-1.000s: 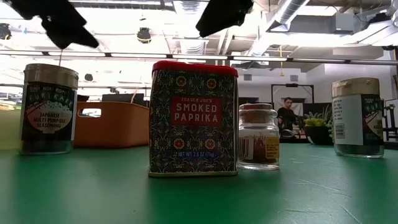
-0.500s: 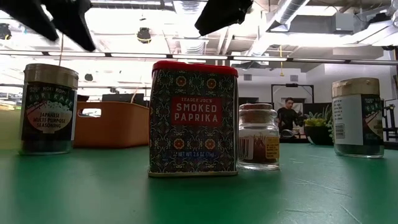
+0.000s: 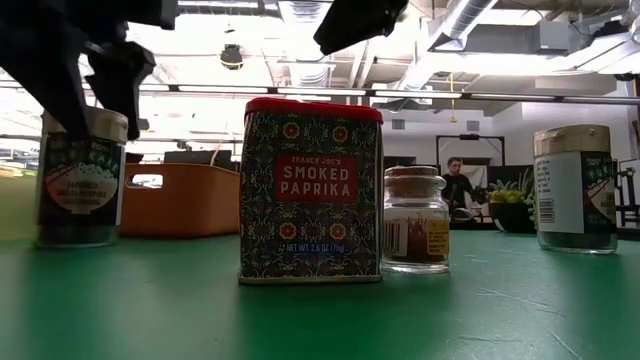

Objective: Sort spices by type
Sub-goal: Put the bottom left gold seasoning bottle into the yellow bin

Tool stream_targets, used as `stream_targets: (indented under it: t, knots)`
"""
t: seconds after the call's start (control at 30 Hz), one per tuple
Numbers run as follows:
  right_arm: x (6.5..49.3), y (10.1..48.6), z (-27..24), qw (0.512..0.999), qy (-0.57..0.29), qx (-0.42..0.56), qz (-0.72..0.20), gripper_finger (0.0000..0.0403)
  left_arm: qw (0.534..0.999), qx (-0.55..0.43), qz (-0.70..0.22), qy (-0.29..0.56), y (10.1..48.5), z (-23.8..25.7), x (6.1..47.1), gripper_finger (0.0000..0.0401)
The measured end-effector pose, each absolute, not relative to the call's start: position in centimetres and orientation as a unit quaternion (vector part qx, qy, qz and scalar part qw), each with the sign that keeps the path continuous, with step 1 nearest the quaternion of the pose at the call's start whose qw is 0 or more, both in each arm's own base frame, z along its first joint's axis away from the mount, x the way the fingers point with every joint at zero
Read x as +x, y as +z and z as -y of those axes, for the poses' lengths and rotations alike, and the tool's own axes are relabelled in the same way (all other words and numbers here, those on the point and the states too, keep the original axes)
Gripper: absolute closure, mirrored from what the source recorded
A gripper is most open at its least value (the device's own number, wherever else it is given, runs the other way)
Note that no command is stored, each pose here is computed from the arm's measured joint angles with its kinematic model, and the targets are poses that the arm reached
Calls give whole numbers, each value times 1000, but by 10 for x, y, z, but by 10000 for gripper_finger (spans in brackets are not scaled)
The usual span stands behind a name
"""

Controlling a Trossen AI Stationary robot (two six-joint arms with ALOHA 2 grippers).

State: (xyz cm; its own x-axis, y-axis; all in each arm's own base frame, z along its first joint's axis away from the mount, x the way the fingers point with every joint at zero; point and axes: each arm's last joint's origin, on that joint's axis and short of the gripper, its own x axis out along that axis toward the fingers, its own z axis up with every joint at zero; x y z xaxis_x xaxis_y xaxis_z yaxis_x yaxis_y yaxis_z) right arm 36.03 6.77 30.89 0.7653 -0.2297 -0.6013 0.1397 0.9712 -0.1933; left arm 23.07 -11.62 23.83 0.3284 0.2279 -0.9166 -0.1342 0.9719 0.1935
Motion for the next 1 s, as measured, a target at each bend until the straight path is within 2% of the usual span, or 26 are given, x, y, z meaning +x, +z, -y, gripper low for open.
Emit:
stream_targets:
  t: [0.37,0.47,0.6,0.73,0.87,1.0]
  knots:
    - [359,309,-77,938,-86,-73,-326,212,804,-18,-583,116,213,102,233,42]
    - [359,309,-77,938,-86,-74,-327,212,801,-20,-587,116,212,100,233,68]
    - [359,309,-77,938,-85,-76,-327,212,803,-20,-585,113,213,100,234,125]
    - [359,309,-77,938,-85,-76,-327,212,802,-21,-587,108,213,101,234,132]
    - [359,309,-77,938,-85,-76,-327,212,798,-17,-594,99,222,103,235,132]
    - [358,309,-77,938,-85,-76,-327,212,803,-19,-587,96,255,105,231,132]
